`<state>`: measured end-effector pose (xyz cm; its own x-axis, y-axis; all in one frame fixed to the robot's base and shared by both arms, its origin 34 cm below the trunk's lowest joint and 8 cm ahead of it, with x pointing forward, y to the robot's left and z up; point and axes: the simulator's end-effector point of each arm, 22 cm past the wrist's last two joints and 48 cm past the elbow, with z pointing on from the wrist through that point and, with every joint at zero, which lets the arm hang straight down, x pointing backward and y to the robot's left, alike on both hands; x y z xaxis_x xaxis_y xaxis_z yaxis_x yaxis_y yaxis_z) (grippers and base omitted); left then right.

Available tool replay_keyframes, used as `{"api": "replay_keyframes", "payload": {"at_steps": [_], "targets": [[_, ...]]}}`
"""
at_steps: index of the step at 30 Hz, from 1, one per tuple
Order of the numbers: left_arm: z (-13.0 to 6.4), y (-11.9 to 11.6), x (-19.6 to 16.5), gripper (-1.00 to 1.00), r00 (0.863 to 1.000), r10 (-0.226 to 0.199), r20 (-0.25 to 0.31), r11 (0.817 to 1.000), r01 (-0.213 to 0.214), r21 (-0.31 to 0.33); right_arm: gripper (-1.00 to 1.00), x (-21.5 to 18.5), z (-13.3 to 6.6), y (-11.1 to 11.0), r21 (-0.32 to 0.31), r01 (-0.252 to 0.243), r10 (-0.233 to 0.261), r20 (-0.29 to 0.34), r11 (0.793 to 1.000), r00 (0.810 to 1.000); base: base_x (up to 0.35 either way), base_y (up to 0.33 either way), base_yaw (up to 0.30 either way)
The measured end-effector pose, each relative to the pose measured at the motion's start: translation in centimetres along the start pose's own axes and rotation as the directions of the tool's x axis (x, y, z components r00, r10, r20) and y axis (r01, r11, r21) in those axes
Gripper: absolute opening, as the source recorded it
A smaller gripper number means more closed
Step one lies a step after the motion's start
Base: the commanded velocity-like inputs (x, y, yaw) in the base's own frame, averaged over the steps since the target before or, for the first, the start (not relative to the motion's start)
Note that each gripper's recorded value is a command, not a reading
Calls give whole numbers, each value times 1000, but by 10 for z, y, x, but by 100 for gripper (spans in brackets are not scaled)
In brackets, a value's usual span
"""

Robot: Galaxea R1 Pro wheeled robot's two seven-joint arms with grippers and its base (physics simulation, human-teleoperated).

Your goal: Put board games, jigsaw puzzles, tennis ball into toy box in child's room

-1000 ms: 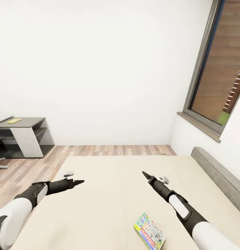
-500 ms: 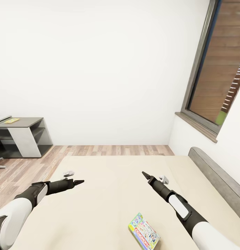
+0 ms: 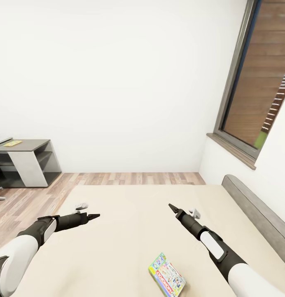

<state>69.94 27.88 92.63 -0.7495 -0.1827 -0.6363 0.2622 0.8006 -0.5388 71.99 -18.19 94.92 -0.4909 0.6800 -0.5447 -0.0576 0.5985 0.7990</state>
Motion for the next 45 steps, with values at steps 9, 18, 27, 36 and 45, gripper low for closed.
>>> {"api": "replay_keyframes", "payload": {"at_steps": [9,18,27,36,45], "targets": [[0,0,0,100,1000,-1,-1,1000,1,0,100,0,0,0,0,-1,1,0,1000,1000,0,-49,0],[0,0,0,100,1000,-2,-1,1000,2,0,100,0,0,0,0,-1,1,0,1000,1000,0,-14,0],[0,0,0,100,1000,-2,-2,1000,2,0,100,0,0,0,0,0,0,0,1000,1000,0,-137,0],[0,0,0,100,1000,-2,-2,1000,2,0,100,0,0,0,0,0,0,0,1000,1000,0,-20,0],[-1,1,0,100,1000,-2,-2,1000,2,-2,100,0,0,0,0,0,0,-1,1000,1000,0,-1,0]]}}
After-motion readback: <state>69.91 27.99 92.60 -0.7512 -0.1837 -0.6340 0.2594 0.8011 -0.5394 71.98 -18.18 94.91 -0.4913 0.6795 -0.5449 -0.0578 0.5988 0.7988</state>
